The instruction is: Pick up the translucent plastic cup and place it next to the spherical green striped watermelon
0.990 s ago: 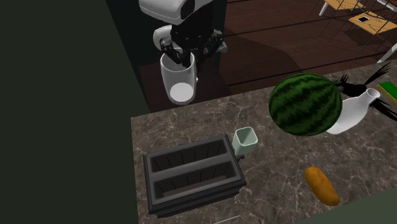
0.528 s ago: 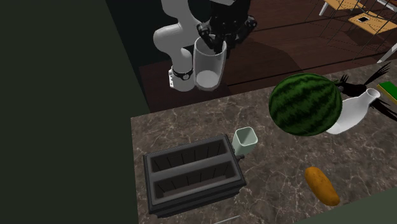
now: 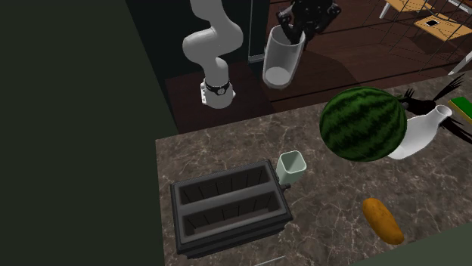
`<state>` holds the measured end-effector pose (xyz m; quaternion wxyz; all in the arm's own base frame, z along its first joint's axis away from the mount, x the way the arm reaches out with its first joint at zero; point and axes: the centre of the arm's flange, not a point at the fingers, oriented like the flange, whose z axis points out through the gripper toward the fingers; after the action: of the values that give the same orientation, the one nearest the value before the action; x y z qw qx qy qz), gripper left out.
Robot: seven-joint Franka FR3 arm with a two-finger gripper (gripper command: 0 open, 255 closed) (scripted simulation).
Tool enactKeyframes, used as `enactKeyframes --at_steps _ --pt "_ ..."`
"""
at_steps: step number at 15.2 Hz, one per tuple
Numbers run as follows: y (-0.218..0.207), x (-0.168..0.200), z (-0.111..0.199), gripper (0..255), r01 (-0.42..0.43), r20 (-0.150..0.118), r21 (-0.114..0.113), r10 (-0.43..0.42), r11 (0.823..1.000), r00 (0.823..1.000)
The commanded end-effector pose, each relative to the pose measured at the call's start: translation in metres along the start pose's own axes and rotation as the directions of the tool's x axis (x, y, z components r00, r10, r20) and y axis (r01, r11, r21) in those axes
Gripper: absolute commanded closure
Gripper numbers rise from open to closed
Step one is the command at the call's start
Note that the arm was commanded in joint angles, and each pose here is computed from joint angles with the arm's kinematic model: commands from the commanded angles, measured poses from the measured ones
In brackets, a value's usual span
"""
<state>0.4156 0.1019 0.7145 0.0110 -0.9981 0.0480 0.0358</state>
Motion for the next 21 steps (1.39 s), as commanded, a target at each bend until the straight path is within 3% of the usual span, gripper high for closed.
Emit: enactKeyframes --at_steps 1,21 --pt "-0.023 -0.007 0.001 255 -0.002 0.0 0.0 0.002 1.0 1.0" --pt "-0.27 -0.102 0.012 255 -0.002 0.0 0.0 0.002 1.0 1.0"
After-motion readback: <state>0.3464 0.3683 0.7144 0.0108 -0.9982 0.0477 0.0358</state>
